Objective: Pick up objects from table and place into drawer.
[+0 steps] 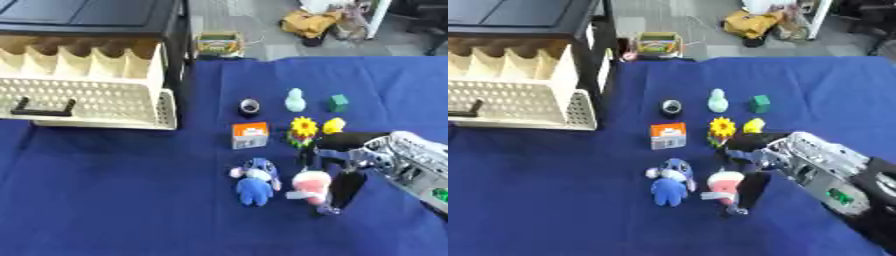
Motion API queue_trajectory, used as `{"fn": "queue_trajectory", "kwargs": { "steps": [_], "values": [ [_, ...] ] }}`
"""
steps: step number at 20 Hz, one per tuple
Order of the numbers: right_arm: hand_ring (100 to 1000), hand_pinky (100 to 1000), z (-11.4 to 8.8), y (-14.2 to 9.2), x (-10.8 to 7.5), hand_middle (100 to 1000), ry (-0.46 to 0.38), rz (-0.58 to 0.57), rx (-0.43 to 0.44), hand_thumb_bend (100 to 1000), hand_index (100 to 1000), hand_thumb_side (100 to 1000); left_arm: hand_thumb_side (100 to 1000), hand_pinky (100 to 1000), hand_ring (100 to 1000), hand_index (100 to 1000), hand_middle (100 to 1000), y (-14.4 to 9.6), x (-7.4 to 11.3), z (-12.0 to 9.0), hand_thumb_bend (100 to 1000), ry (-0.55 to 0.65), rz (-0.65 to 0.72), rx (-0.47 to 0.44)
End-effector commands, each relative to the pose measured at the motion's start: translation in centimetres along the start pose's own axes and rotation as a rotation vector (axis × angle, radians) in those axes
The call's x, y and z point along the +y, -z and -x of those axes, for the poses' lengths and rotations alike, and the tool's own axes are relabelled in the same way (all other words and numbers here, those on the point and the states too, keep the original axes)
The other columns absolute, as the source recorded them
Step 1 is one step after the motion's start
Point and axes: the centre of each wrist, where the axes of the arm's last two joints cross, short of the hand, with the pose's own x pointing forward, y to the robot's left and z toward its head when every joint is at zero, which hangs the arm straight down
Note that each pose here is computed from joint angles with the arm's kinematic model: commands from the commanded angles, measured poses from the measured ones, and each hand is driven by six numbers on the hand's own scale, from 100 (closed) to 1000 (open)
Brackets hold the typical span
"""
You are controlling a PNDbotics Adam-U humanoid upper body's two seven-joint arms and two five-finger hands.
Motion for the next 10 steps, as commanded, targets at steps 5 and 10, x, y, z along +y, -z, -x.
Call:
{"fn": "queue_trajectory", "kwargs": {
  "steps": [5,10],
  "values": [
    [687,450,0.99,0.40,-0.13,768,-0.004,0.007,0.051,596,890,361,838,100,100,749,100,0.16,0.63,-0.37,447,0.009,-0.013,-0.027],
    [684,441,1.27,0.43,-0.17,760,-0.015,0.015,0.059,579,879,359,839,100,100,748,100,0.13,0.62,-0.33,440,0.011,-0.009,-0.029]
  ]
}}
